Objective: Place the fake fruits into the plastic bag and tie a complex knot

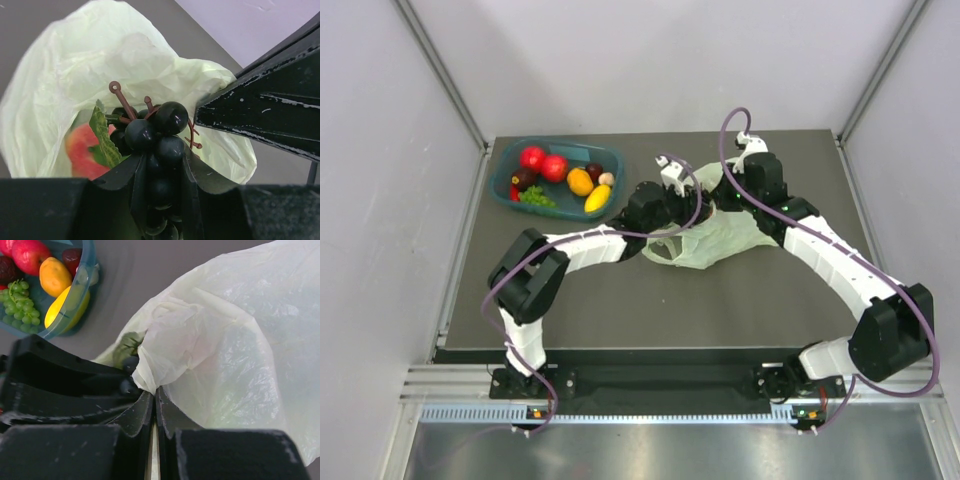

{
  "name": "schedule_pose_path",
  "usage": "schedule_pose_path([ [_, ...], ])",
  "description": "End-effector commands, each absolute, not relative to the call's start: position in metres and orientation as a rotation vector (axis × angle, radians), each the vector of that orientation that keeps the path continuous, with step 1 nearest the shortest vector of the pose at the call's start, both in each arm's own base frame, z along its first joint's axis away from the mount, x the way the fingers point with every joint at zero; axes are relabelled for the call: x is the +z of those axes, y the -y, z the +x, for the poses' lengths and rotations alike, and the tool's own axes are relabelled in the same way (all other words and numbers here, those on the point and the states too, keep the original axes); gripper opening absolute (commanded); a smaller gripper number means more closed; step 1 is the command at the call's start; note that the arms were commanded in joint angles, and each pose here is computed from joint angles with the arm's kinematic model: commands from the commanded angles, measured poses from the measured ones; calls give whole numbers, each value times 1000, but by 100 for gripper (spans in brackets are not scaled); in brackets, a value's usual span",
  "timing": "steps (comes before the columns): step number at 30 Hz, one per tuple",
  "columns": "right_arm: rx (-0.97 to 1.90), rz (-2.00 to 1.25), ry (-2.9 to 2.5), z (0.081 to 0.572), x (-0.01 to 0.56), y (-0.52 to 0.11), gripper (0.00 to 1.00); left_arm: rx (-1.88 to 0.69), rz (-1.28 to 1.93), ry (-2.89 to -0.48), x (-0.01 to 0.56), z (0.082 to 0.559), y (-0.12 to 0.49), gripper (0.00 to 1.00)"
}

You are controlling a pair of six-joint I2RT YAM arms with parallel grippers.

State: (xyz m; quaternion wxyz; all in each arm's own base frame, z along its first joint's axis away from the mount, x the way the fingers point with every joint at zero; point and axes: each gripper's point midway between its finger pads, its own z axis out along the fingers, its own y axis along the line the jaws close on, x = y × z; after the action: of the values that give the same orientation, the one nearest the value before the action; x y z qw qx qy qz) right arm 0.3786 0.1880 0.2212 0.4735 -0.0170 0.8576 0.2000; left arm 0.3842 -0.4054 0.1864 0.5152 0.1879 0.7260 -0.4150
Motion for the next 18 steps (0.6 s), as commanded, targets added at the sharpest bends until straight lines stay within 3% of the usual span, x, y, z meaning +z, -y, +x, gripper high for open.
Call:
schedule_pose_path([
  [1, 529, -10, -1992, 386, 264, -186, 0, -1071, 435, -1654, 215, 388, 427, 24],
  [8, 545, 23, -1978, 387, 264, -184, 0, -1068, 292, -1733, 191, 400, 448, 21],
  [13, 515, 60, -1979, 387, 260, -177, 0, -1011, 103, -1739, 182, 413, 427, 22],
  [18, 500, 73, -1985, 389, 258, -172, 0, -991, 108, -1688, 191, 405, 413, 23],
])
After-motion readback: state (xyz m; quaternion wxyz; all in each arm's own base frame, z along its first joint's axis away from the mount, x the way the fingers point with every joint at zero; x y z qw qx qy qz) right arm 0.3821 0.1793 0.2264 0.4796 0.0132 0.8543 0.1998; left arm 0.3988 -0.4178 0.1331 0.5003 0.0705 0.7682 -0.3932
